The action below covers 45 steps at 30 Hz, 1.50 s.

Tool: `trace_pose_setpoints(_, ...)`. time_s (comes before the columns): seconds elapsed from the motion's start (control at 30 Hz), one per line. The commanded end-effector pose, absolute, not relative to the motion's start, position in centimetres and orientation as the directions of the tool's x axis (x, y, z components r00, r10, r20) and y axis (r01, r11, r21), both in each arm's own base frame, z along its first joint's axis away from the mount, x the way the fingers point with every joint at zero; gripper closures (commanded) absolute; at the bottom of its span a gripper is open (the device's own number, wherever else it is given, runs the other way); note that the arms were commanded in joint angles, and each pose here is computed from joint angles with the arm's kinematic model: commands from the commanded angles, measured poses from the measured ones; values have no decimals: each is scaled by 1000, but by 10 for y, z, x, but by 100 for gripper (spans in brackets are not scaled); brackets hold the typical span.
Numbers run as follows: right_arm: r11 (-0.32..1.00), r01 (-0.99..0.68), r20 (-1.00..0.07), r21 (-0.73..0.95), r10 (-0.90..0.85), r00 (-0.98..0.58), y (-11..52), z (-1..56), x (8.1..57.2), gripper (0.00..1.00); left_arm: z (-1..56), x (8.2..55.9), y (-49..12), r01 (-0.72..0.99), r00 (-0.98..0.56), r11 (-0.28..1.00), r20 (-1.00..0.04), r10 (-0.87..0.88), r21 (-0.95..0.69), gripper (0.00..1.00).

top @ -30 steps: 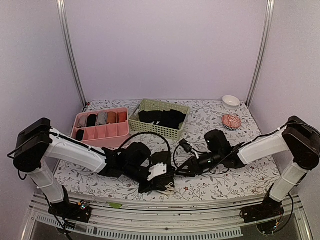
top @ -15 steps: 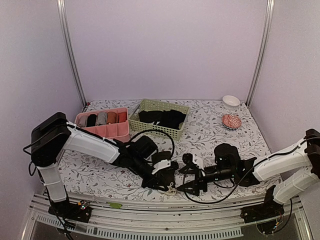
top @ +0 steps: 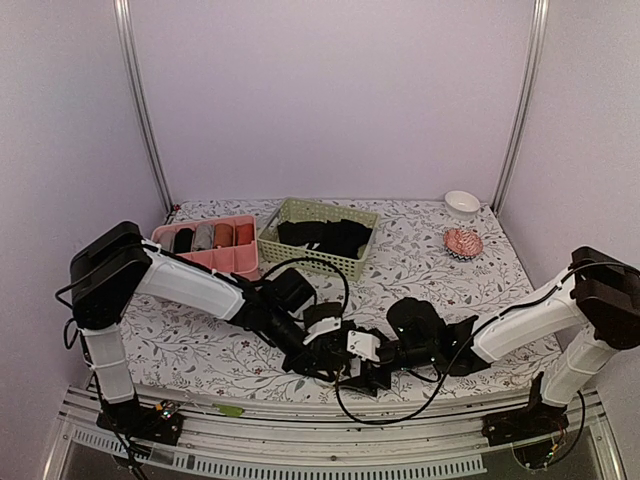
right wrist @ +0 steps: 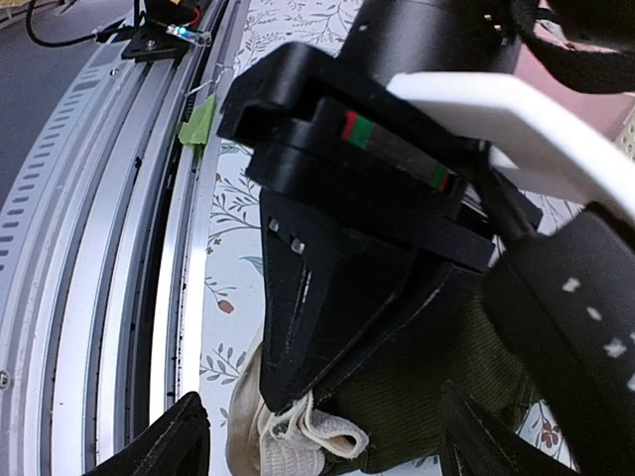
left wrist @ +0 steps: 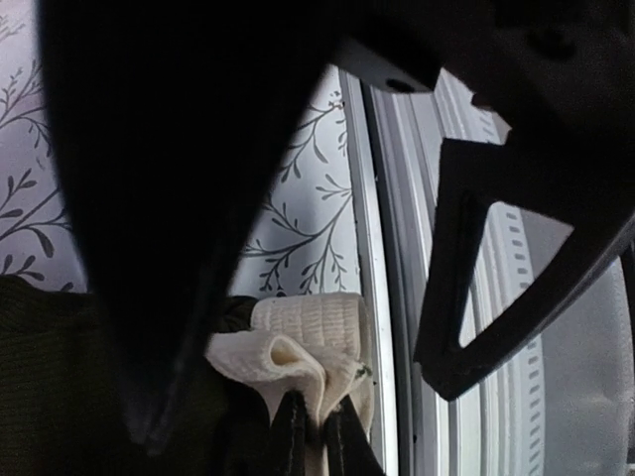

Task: Roll the underwear
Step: Roll the underwear at the center of the board.

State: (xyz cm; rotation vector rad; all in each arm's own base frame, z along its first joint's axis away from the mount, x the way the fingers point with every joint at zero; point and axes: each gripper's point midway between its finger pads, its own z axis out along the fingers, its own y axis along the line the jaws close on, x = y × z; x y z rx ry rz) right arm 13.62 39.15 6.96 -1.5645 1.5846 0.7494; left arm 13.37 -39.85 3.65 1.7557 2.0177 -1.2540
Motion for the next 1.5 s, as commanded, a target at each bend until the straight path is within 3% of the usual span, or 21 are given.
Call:
trace_pose_setpoints(0.0,18,-989,-792,-148,-601,108,397,47,130,25,30,140,-393,876,-298,-41,-607,737,-480,100)
trace_pose_setpoints(0.17,6,-989,-766,-147,-633,110,397,30,127,32,29,139,-392,876,-301,-39,-607,735,-482,100)
trace_pose_setpoints(0.27,10,-988,-754,-154,-648,111,395,24,128,42,29,139,-392,876,-302,-37,-606,736,-480,100)
trace_pose_setpoints(0.43,20,-985,-751,-172,-649,118,393,26,131,74,29,141,-390,883,-301,-26,-607,735,-469,100)
trace_pose_setpoints(0.53,11,-987,-759,-158,-642,114,394,29,128,100,30,143,-388,894,-300,-10,-615,729,-448,92)
trace_pose_setpoints(0.7,-15,-999,-775,-40,-631,40,394,27,117,100,58,159,-379,947,-278,65,-699,660,-315,61)
trace_pose_setpoints(0.87,-23,-982,-787,187,-602,-136,395,33,111,100,88,185,-361,963,-256,224,-778,574,-151,40)
trace_pose_setpoints(0.93,-16,-960,-774,279,-595,-215,393,35,111,100,96,191,-354,956,-252,271,-796,550,-115,28)
trace_pose_setpoints(1.17,80,-797,-605,599,-606,-516,385,25,124,100,119,187,-340,944,-195,329,-866,461,-37,12)
trace_pose_setpoints(1.47,134,-612,-410,779,-629,-660,396,22,133,100,112,132,-347,962,71,197,-874,480,187,14)
